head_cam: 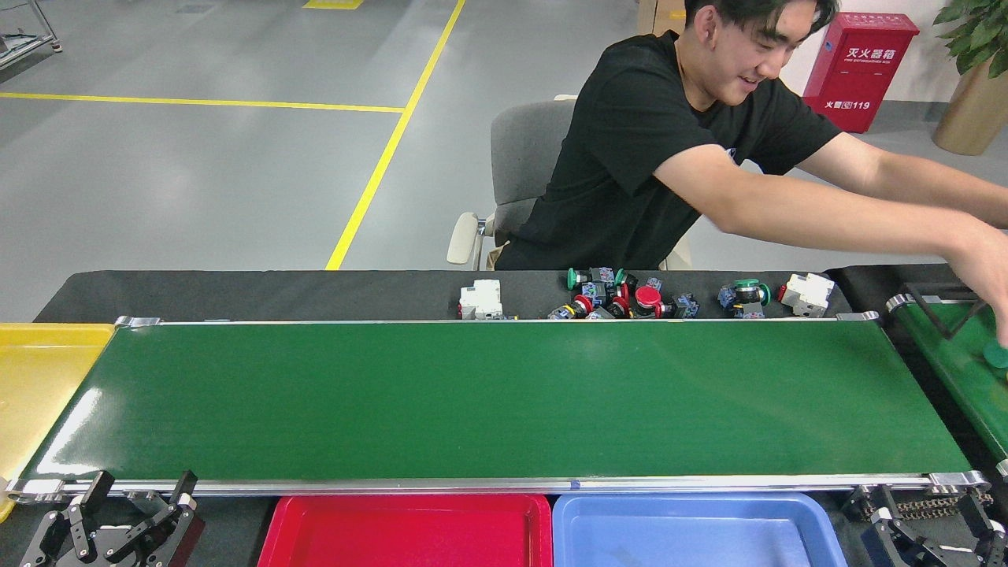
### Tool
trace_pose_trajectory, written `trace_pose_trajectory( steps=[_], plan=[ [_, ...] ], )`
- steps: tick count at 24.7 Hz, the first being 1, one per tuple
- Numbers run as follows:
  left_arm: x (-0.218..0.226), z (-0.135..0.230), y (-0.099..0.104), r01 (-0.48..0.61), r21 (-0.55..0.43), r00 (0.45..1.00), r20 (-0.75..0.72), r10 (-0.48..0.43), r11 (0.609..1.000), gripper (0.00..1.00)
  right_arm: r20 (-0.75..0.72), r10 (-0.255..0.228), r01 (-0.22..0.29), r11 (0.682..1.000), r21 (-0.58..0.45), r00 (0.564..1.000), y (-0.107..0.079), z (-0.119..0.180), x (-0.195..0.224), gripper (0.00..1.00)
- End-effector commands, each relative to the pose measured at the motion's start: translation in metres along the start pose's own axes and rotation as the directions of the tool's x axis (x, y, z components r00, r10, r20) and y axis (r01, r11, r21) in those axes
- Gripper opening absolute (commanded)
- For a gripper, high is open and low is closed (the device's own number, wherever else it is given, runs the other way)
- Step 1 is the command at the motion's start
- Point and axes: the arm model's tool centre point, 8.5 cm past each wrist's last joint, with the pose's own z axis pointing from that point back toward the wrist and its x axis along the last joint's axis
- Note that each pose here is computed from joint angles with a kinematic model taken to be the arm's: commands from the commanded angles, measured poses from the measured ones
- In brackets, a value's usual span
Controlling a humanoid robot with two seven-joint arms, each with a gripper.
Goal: Pick switch part from conveyor to tray
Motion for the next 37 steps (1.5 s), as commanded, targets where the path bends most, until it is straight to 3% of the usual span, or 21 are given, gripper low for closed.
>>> trace_pose_trajectory(
  steps=[1,6,10,12,18,27,37],
  plan=[
    [-0.002,0.002,0.004,0.015,0.009,1.0,0.002,-0.015,1.0,1.0,0.022,0.007,-0.007,1.0,-0.021,1.0,-0.008,-0.003,0.001,0.99],
    [-0.005,0.005,0.001,0.02,-0.003,1.0,-0.002,-0.02,1.0,1.0,0.024,0.005,-0.004,0.999,-0.045,1.0,-0.009,-0.003,0.0,0.99],
    [-0.006,0.005,0.003,0.02,0.006,1.0,-0.006,-0.02,1.0,1.0,0.032,0.008,-0.003,0.987,-0.162,0.999,-0.013,0.0,-0.002,0.99],
    [-0.006,0.005,0.004,0.021,0.009,1.0,-0.002,-0.021,1.0,1.0,0.033,0.005,0.001,0.985,-0.172,0.999,-0.013,-0.001,-0.001,0.99],
    [-0.016,0.009,0.011,0.029,0.026,0.997,0.07,-0.031,0.999,1.0,0.036,0.002,-0.001,0.999,-0.045,0.999,-0.006,-0.01,0.001,0.99],
    [-0.017,0.011,0.01,0.024,0.025,0.997,0.074,-0.026,0.999,1.0,0.014,-0.017,0.017,1.0,-0.014,1.0,-0.008,-0.05,-0.002,0.99],
    [-0.018,0.01,0.012,0.028,0.028,0.997,0.069,-0.029,0.999,1.0,0.101,-0.001,-0.004,0.999,0.047,0.995,0.005,-0.084,0.063,0.98]
  ],
)
